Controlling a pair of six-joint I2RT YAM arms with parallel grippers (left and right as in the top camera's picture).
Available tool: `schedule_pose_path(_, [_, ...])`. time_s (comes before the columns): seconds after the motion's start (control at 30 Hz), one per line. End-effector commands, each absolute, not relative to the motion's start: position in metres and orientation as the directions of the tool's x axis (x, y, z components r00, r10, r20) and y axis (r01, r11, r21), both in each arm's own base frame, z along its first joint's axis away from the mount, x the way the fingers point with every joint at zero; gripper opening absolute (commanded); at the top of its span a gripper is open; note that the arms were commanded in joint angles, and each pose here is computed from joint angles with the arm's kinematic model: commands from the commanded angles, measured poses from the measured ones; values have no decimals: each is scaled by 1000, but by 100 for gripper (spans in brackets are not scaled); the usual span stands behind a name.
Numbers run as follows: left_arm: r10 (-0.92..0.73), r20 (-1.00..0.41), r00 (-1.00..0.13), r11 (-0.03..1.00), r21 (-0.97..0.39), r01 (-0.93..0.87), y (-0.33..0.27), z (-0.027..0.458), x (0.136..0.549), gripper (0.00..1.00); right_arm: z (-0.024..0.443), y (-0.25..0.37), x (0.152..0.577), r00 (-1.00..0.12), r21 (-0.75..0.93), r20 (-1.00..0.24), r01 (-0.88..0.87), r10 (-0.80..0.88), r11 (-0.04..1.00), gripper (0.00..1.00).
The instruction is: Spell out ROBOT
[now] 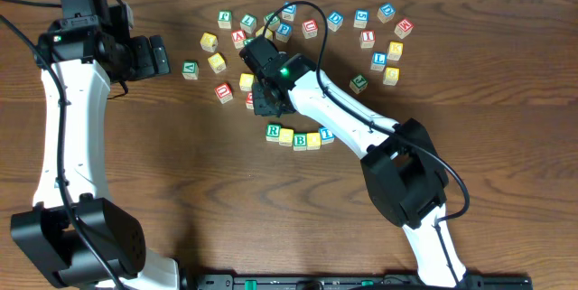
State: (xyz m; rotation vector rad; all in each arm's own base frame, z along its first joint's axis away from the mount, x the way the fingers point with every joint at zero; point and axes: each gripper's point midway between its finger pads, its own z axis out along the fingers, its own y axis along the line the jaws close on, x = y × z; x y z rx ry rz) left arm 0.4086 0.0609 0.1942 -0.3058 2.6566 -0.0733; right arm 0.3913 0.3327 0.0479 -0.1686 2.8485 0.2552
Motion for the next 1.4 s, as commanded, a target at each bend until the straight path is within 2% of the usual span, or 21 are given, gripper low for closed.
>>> schedule_pose_path(0.0, [-224, -471, -854, 975, -110, -195, 61, 208, 411, 98, 33, 328, 386, -961, 118, -257, -138, -104, 983, 25])
schedule_pose_path(0.23, [-224, -471, -853, 975, -110, -195, 61, 208, 411, 98, 11, 331, 374, -974, 119, -194, -144, -119, 982, 24])
schedule_pose_path(0.5, [-224, -471, -853, 975, -110, -195, 61, 208, 411, 98, 2, 333, 362, -986, 140, -127, -123, -106, 982, 14])
schedule_pose_path(1.0, [-224, -471, -854, 975, -110, -195, 61, 208, 411, 98, 0, 331, 355, -992, 129, -98, -93, -81, 987, 13])
schedule_pose_path(1.37, [-224, -471, -853, 975, -110, -195, 61, 208, 411, 98, 2, 314, 377, -993, 145, -114, -23, -7, 989, 13])
